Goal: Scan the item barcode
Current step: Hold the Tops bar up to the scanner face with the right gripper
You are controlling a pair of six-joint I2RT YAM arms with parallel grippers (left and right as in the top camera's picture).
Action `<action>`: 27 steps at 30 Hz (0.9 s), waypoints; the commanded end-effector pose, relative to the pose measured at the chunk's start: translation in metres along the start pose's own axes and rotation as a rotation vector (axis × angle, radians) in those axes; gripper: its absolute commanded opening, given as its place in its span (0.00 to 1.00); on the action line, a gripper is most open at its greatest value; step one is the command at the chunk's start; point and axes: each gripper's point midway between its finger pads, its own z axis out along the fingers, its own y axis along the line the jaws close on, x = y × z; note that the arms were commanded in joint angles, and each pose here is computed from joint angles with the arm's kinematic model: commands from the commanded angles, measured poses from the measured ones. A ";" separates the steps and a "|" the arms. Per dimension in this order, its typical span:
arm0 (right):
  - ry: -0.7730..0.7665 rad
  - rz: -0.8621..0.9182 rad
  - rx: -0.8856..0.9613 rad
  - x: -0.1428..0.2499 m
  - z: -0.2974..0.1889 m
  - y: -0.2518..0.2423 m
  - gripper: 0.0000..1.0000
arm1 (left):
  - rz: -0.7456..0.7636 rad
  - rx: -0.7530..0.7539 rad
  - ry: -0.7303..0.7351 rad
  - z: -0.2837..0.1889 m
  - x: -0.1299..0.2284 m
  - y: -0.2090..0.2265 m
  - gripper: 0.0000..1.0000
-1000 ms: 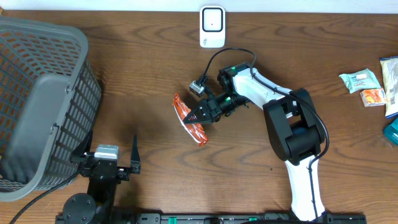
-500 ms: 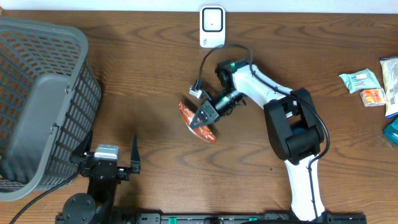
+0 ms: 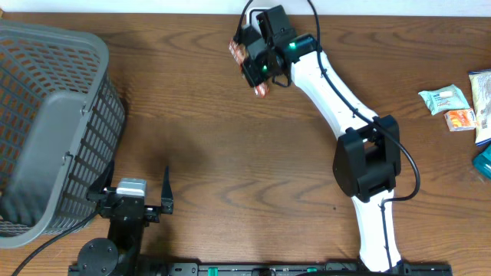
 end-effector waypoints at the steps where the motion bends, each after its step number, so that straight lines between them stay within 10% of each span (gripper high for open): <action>1: -0.046 0.099 0.177 -0.007 0.010 -0.047 0.01 | -0.005 0.003 -0.009 -0.001 -0.002 0.000 1.00; 14: -0.450 0.141 0.311 -0.084 0.017 -0.108 0.01 | -0.006 0.003 -0.009 -0.001 -0.002 0.000 1.00; 27: -0.503 0.185 0.331 -0.104 0.026 -0.124 0.01 | -0.005 0.003 -0.009 -0.001 -0.002 0.000 1.00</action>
